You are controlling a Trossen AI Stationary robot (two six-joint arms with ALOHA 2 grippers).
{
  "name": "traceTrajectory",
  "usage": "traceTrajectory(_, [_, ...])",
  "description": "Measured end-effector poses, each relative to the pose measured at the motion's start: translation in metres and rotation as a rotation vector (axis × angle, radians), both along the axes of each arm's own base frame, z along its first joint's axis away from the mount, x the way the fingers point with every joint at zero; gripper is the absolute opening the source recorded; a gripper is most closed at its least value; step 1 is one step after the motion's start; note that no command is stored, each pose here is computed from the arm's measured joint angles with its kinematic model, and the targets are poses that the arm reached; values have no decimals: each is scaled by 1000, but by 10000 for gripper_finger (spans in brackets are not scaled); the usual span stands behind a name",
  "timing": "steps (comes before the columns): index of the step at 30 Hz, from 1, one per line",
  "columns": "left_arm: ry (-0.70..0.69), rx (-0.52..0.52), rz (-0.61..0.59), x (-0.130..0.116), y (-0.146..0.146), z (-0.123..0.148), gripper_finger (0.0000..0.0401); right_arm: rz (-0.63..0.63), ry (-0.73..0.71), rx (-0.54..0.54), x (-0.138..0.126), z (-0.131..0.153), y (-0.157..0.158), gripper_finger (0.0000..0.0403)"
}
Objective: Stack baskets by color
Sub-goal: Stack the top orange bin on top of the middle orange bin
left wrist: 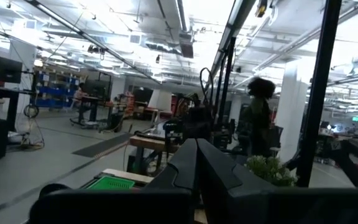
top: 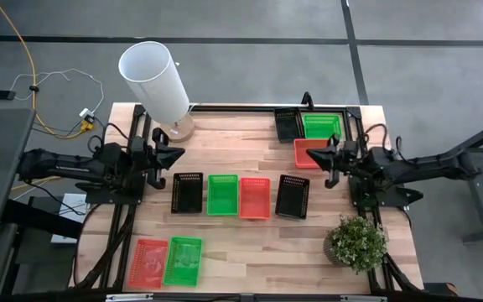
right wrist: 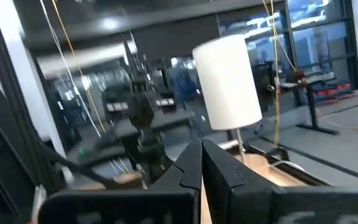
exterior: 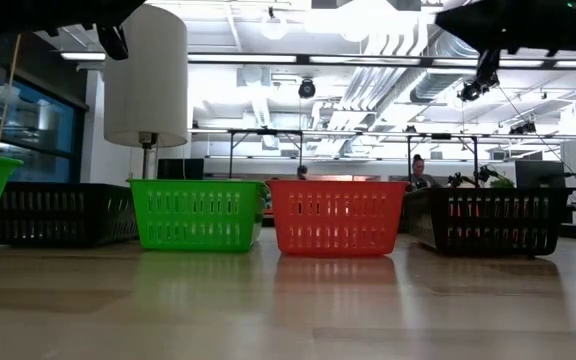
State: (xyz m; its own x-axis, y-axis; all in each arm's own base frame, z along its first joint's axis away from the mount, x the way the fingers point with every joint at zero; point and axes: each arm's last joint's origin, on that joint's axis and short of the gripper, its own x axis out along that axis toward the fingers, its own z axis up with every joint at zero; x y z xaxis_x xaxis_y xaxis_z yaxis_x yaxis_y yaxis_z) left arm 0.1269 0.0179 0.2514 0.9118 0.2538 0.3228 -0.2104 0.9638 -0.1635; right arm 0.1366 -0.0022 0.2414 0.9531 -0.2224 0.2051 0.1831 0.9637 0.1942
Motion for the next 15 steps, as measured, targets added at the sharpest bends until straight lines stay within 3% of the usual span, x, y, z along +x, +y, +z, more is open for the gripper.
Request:
traceTrajectory(6, [-1,8,3,-1,0,0,0,-42,178,-42,18,-4,0,0])
traceTrajectory(15, [40,54,-36,0,-2,-2,0,-77,260,-50,20,-12,-1,0])
